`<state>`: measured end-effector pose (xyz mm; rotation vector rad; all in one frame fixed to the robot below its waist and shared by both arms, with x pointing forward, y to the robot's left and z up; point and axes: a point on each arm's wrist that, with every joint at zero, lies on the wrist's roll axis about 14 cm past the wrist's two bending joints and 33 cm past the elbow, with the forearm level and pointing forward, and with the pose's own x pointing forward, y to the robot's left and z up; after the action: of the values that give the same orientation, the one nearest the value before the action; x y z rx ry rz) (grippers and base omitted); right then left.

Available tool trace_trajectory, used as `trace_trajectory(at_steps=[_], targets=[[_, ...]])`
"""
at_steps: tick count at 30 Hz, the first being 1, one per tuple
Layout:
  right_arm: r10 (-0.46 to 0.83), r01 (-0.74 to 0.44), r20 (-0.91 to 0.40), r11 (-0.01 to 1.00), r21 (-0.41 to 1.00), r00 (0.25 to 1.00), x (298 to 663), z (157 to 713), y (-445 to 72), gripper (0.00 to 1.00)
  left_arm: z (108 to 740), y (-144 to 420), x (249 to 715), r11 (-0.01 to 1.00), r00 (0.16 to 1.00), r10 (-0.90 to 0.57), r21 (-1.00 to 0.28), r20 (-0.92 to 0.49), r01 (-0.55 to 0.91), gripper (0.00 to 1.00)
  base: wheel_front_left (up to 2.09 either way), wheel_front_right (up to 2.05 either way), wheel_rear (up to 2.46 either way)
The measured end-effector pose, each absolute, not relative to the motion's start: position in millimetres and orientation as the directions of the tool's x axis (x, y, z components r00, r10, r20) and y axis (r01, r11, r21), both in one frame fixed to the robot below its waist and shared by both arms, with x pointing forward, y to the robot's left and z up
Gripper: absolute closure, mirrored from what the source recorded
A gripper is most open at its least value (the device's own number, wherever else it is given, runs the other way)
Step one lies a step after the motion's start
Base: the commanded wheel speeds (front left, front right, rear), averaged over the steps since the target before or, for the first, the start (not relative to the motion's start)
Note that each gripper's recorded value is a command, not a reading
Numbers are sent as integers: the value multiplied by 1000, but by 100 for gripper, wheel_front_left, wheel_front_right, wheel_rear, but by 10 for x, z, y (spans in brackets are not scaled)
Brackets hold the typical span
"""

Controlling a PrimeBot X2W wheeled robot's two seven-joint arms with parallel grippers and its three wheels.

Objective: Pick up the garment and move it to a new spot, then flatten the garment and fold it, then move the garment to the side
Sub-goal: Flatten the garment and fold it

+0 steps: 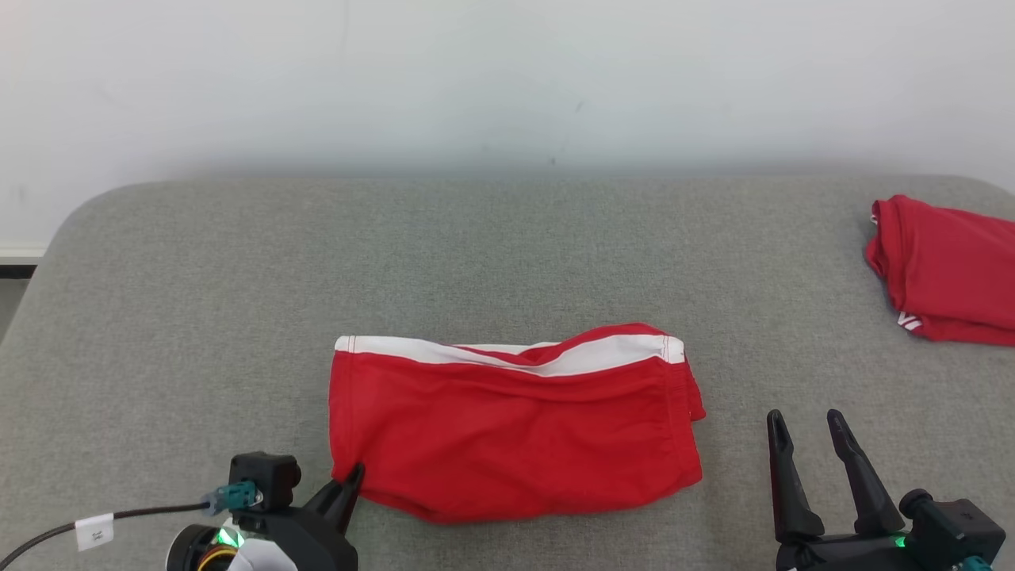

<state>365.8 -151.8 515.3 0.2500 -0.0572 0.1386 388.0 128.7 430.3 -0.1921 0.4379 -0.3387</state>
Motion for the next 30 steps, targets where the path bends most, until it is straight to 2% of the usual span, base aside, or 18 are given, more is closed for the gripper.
trace_trajectory(at_steps=[5, 6, 7, 16, 18, 30], targets=[[143, -158, 80, 958, 238, 987, 3650, 5181, -1478, 0, 4320, 1344, 3774, 936, 872, -324, -260, -367, 239, 100, 0, 0, 0], [144, -159, 79, 958, 237, 986, 3649, 5184, -1475, 0, 4326, 1352, 3762, 938, 878, -317, -256, -358, 234, 35, 0, 0, 0], [146, -161, 78, 959, 234, 986, 3649, 5183, -1470, 0, 4353, 1358, 3767, 940, 887, -310, -253, -342, 231, 0, 0, 0, 0], [144, -160, 87, 962, 221, 986, 3634, 5216, -1486, 0, 4769, 1737, 3910, 958, 978, -128, -276, -163, 79, 0, 0, 0, 0], [148, -164, 89, 962, 219, 985, 3639, 5225, -1475, 0, 4976, 1859, 3949, 967, 992, -84, -246, -89, 59, 0, 0, 0, 0], [171, -190, 105, 958, 214, 980, 3640, 5291, -1404, 0, 5479, 2353, 3705, 988, 987, 98, -133, 126, -81, 0, 0, 0, 0]])
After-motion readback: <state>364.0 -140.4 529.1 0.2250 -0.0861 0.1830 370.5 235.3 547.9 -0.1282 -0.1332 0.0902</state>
